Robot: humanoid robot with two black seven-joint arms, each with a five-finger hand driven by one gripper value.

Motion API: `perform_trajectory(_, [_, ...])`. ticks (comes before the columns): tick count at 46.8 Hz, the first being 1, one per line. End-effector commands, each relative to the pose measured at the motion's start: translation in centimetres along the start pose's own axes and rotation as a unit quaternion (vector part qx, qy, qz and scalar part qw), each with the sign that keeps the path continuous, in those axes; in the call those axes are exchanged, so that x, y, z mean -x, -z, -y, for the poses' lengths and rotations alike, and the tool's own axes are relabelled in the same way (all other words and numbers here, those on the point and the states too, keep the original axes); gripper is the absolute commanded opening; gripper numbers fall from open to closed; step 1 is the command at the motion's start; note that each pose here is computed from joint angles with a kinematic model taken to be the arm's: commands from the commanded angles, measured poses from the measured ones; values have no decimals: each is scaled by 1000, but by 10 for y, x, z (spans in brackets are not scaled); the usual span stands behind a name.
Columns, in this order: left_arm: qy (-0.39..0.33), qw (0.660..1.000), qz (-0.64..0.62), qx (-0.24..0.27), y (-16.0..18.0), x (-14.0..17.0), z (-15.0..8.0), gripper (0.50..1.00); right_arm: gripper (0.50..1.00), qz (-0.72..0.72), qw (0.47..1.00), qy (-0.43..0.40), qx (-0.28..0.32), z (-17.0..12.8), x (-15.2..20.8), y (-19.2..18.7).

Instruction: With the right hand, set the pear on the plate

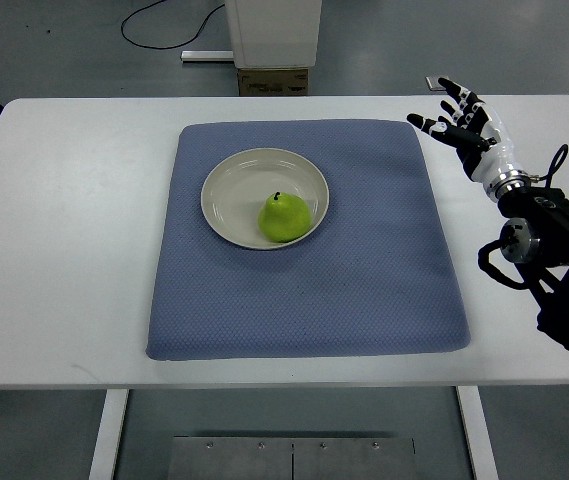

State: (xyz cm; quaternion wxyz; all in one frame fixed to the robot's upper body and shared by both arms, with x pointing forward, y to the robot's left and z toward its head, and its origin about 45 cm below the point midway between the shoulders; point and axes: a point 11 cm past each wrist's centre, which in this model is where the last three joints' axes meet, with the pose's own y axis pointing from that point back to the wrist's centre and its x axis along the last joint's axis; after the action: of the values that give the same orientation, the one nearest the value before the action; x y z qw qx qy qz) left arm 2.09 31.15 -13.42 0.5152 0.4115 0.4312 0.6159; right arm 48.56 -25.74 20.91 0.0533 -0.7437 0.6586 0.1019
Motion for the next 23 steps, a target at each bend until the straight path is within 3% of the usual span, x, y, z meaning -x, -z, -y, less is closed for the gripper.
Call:
perform_trajectory(1, [0,1000,0,0,0,0,0,1000,1000,14,1000,-8,1,0,-4,2])
perform_trajectory(23, [0,1000,0,0,0,0,0,1000,1000,99,993,-58,-13,-9,-21,-10])
